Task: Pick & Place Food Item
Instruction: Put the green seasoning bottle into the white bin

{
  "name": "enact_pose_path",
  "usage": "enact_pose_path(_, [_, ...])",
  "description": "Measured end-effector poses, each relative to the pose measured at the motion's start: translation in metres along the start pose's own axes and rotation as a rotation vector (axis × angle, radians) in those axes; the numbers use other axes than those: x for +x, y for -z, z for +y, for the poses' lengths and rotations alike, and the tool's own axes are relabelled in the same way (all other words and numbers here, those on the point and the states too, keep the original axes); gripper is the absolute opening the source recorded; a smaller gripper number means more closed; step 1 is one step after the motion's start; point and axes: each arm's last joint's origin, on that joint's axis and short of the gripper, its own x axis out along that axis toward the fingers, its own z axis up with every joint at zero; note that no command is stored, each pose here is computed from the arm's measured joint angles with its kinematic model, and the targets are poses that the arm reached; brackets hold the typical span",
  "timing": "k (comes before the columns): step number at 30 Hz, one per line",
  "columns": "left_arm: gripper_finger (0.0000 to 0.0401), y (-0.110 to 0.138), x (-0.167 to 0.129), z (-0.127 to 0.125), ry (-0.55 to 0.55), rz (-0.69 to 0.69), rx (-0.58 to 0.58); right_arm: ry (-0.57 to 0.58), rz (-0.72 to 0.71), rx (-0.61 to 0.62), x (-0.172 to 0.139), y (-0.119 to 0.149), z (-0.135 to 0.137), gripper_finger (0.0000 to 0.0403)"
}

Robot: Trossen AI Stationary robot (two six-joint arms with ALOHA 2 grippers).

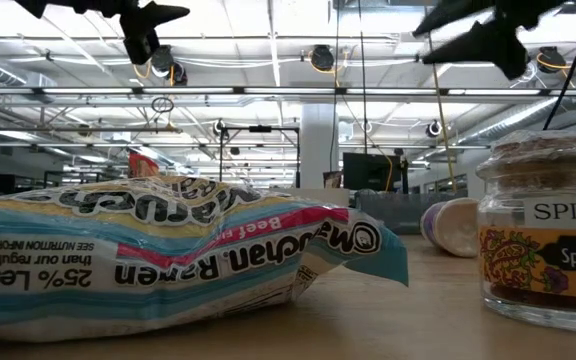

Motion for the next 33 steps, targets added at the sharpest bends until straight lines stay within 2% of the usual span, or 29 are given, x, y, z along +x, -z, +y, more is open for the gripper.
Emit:
enact_pose_path(5, [0.0168,-0.003,0.0,-0.001,0.008,-0.033,0.004,0.048,0.06,-0.032,-0.002,0.007,-0.008,0.0174])
enact_pose_path(11, [0.0168,-0.009,0.0,-0.002,-0.026,-0.114,-0.038,-0.008,0.13,-0.078,-0.003,0.009,-0.006,0.0171])
enact_pose_path(16, [0.0168,-0.017,0.002,-0.003,-0.049,-0.23,-0.097,-0.011,0.135,-0.102,-0.003,0.009,-0.006,0.0171])
enact_pose_path(22, [0.0168,-0.026,0.015,-0.015,0.033,-0.388,-0.144,-0.031,0.19,-0.106,0.004,0.003,-0.01,0.0174])
enact_pose_path(27, [0.0168,-0.025,0.036,-0.027,0.106,-0.478,-0.15,-0.035,0.234,-0.158,0.012,-0.001,-0.015,0.0202])
enact_pose_path(30, [0.0168,-0.019,0.053,-0.031,0.106,-0.516,-0.157,-0.029,0.254,-0.199,0.018,-0.005,-0.021,0.0229])
enact_pose_path(33, [0.0168,-0.009,0.07,-0.031,0.09,-0.52,-0.173,-0.072,0.32,-0.236,0.02,-0.011,-0.027,0.0258])
